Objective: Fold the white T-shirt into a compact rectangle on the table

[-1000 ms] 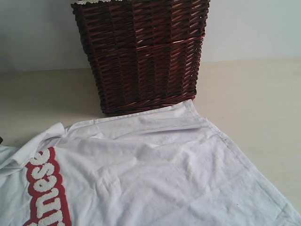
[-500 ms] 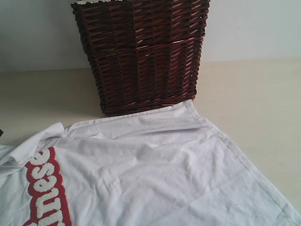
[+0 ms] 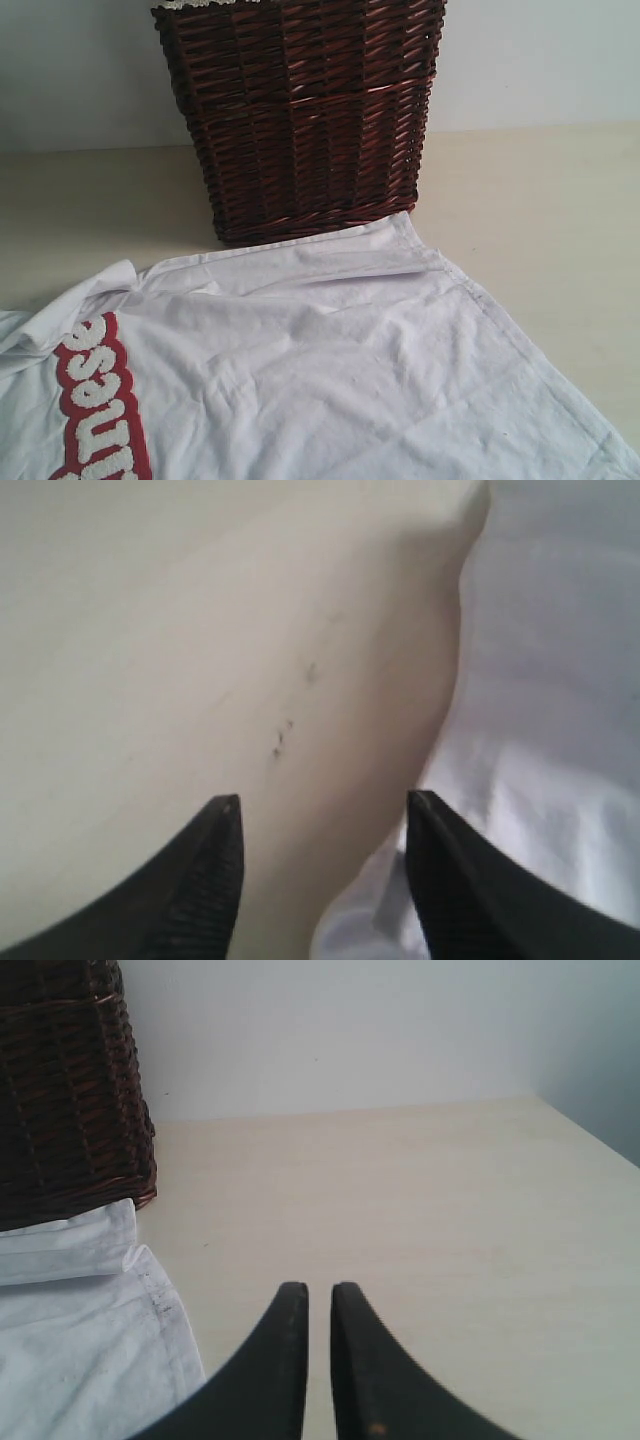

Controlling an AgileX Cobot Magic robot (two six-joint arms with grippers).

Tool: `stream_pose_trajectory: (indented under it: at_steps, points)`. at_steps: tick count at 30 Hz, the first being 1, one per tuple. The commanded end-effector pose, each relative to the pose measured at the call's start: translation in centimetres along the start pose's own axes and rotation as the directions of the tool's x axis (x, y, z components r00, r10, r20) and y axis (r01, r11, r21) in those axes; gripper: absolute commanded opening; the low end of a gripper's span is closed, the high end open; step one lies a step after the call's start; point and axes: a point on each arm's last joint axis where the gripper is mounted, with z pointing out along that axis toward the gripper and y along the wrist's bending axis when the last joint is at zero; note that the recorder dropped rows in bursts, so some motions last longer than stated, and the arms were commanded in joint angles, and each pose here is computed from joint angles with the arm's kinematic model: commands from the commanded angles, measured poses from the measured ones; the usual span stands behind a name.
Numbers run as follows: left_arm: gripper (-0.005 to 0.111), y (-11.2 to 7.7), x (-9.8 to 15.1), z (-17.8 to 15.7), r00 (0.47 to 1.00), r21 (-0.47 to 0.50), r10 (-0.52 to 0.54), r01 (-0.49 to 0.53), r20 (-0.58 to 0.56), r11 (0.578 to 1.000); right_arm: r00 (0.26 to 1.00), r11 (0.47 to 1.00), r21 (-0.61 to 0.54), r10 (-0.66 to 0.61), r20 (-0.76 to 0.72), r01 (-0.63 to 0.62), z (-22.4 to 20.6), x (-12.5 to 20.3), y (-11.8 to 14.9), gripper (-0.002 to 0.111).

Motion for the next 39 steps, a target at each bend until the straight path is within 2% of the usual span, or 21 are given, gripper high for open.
stream_pose_trajectory:
  at_steps: [1,4,9,12,19,23,30,33,36,39]
  points:
    - [0.049,-0.4,-0.4,-0.5,1.0,0.014,-0.018,0.018,0.013,1.0,1.0,1.0,0.008,-0.009,0.014,0.009,0.0,0.0,-0.1,0.011]
    - [0.043,-0.7,-0.4,-0.5,0.999,0.051,-0.032,0.031,0.017,0.998,1.0,1.0,0.008,-0.009,0.014,0.009,0.0,0.0,-0.1,0.011]
    - [0.023,-1.8,-0.1,-0.6,0.999,0.167,-0.03,0.033,-0.021,0.985,1.0,1.0,0.008,-0.009,0.014,0.009,0.0,0.0,-0.1,0.011]
    - [0.018,-1.7,-0.1,-0.6,0.999,0.164,-0.032,0.035,-0.02,0.986,1.0,1.0,0.008,-0.009,0.014,0.009,0.0,0.0,-0.1,0.011]
    - [0.015,-1.6,-0.3,-0.6,0.999,0.148,-0.042,0.042,-0.003,0.988,1.0,1.0,0.008,-0.009,0.014,0.009,0.0,0.0,-0.1,0.011]
    - [0.0,-1.6,-0.5,-0.6,0.998,0.153,-0.051,0.047,0.022,0.987,1.0,1.0,0.008,-0.009,0.014,0.009,0.0,0.0,-0.1,0.011]
    - [0.0,-1.7,-0.7,-0.6,0.998,0.156,-0.042,0.035,0.042,0.987,1.0,1.0,0.008,-0.009,0.014,0.009,0.0,0.0,-0.1,0.011]
    - [0.0,-1.5,-1.1,-0.9,0.996,0.124,-0.035,0.025,0.084,0.992,1.0,1.0,0.008,-0.009,0.014,0.009,0.0,0.0,-0.1,0.011]
    - [0.0,-1.0,-2.1,-1.8,0.983,0.028,-0.035,0.03,0.181,0.999,1.0,1.0,0.008,-0.009,0.014,0.009,0.0,0.0,-0.1,0.011]
    - [0.0,-0.9,-3.3,-2.9,0.96,-0.04,0.021,-0.01,0.279,0.999,1.0,1.0,0.008,-0.009,0.014,0.009,0.0,0.0,-0.1,0.011]
